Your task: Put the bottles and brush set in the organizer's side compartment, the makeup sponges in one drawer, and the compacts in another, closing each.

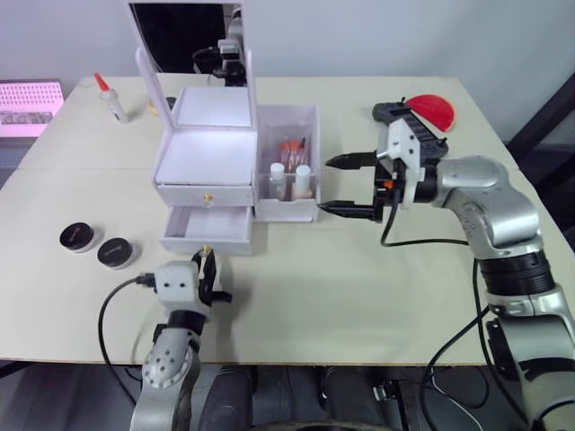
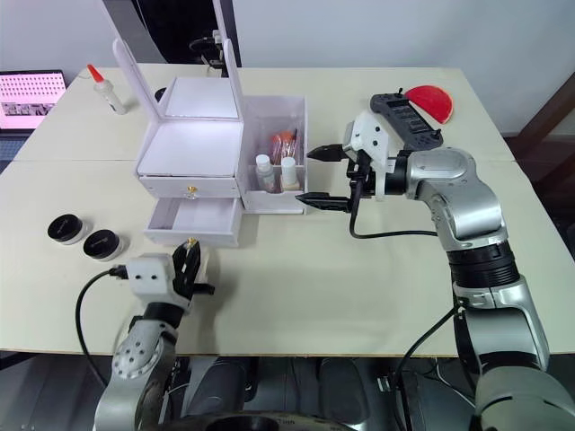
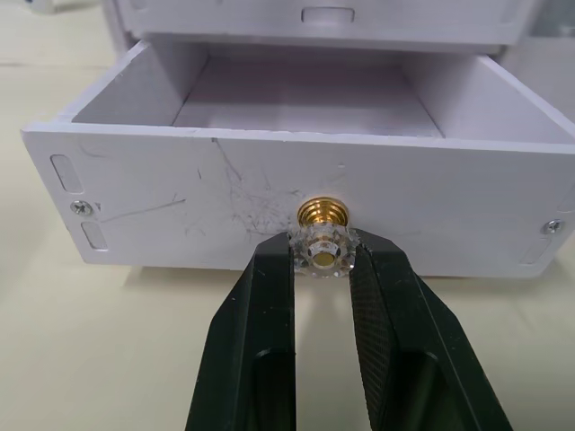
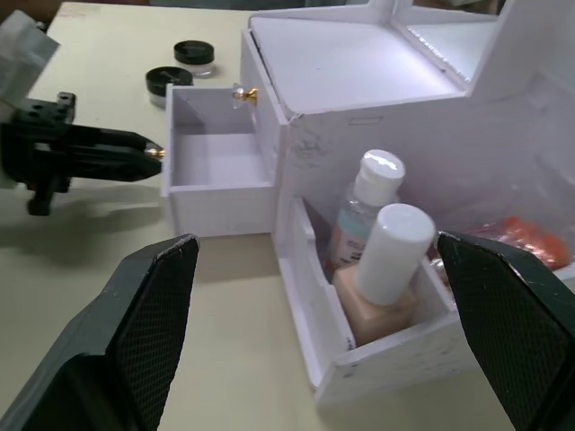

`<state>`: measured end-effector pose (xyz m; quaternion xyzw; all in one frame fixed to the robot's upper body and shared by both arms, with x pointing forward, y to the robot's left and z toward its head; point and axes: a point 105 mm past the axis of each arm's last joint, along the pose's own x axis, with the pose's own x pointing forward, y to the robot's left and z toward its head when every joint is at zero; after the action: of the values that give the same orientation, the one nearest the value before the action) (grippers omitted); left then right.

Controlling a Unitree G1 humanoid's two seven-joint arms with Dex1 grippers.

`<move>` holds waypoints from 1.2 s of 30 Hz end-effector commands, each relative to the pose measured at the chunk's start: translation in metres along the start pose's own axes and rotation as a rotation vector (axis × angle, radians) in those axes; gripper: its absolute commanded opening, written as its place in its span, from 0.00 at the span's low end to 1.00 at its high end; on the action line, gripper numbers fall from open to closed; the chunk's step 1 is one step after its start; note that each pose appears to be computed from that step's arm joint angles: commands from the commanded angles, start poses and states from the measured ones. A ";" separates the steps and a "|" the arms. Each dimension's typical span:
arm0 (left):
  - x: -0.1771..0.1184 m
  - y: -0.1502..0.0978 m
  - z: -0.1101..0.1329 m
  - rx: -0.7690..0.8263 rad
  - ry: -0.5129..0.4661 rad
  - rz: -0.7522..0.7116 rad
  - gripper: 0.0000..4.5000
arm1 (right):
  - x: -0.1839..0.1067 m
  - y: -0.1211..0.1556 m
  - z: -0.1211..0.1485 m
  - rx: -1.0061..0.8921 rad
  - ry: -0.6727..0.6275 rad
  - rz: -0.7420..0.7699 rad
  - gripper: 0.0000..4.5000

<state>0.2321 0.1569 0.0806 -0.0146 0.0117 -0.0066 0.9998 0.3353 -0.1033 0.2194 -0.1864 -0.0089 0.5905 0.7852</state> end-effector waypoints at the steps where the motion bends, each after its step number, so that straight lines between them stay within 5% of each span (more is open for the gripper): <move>1: -0.009 -0.002 0.012 -0.018 -0.024 0.005 0.07 | 0.004 -0.002 0.015 -0.056 -0.034 0.018 1.00; 9: -0.016 -0.006 0.011 -0.049 -0.010 0.018 0.07 | 0.014 -0.002 0.016 -0.056 -0.052 0.067 1.00; 17: -0.047 0.011 0.026 -0.032 -0.031 -0.010 0.99 | 0.014 -0.012 0.021 -0.063 -0.075 0.062 1.00; 24: -0.091 0.074 0.036 0.071 -0.004 -0.012 0.99 | -0.017 -0.030 0.014 0.005 -0.093 -0.008 1.00; 31: -0.093 0.166 0.060 0.249 0.040 -0.010 0.99 | -0.071 -0.055 -0.044 0.128 -0.045 -0.247 1.00; 36: -0.103 0.204 0.071 0.295 0.079 0.010 0.99 | -0.112 -0.061 -0.067 0.164 0.010 -0.355 1.00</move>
<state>0.1391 0.3557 0.1394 0.1273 0.0576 -0.0097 0.9901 0.3752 -0.2327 0.1861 -0.1078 0.0346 0.4477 0.8870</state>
